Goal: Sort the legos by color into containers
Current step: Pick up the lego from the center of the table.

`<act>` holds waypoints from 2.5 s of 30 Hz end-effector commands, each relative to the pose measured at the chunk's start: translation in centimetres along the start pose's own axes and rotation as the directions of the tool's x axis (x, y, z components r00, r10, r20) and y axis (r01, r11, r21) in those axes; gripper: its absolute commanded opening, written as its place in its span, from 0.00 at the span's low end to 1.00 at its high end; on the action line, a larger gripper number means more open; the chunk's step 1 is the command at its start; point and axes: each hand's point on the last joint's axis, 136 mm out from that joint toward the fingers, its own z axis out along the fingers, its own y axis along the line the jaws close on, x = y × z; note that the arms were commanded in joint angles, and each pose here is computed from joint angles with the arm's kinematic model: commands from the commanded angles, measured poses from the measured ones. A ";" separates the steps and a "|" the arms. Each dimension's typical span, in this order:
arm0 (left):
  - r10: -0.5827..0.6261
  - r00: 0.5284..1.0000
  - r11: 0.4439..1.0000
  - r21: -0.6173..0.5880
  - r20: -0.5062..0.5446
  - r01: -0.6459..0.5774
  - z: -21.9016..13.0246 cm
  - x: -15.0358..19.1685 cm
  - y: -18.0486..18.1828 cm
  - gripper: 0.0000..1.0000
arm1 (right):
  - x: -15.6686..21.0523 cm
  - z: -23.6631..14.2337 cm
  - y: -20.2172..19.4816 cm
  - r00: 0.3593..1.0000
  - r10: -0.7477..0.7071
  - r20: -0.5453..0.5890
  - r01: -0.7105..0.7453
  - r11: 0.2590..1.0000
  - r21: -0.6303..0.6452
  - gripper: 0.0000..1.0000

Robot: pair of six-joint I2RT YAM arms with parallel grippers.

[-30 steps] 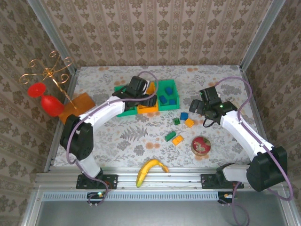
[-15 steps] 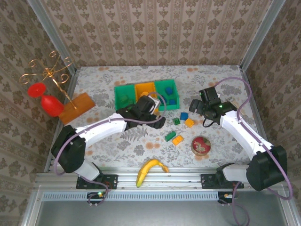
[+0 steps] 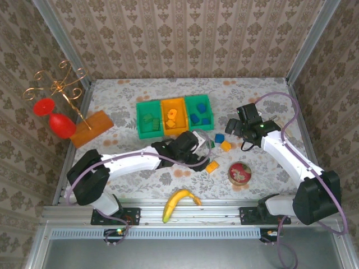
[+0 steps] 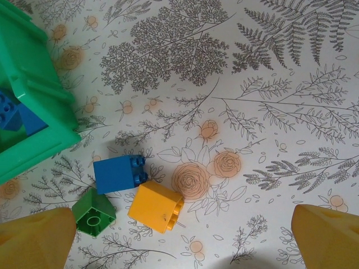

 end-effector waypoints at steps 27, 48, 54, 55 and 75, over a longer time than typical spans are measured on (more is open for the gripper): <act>0.009 0.981 0.999 -0.038 -0.195 -0.017 6.4 3.8 0.0 0.49 | 0.2 0.0 -0.7 1.000 0.013 -0.002 -0.013 0.999 0.031 1.00; -0.019 0.984 0.997 -0.076 -0.177 0.005 6.0 3.7 0.9 0.15 | 0.3 0.0 -0.7 1.000 0.021 -0.002 -0.021 1.000 0.023 1.00; -0.031 0.990 0.994 -0.104 -0.139 0.017 5.0 3.1 1.4 0.11 | 0.3 0.1 -0.6 1.000 0.021 -0.005 -0.021 1.000 0.019 1.00; -0.032 0.991 0.994 -0.108 -0.133 0.018 4.8 3.0 1.5 0.11 | 0.4 0.1 -0.6 1.000 0.020 -0.006 -0.020 1.000 0.018 1.00; -0.153 0.988 0.952 -0.265 0.029 0.155 -1.7 1.8 7.5 0.09 | 0.5 0.2 -0.2 0.999 0.030 -0.011 -0.030 1.000 -0.004 1.00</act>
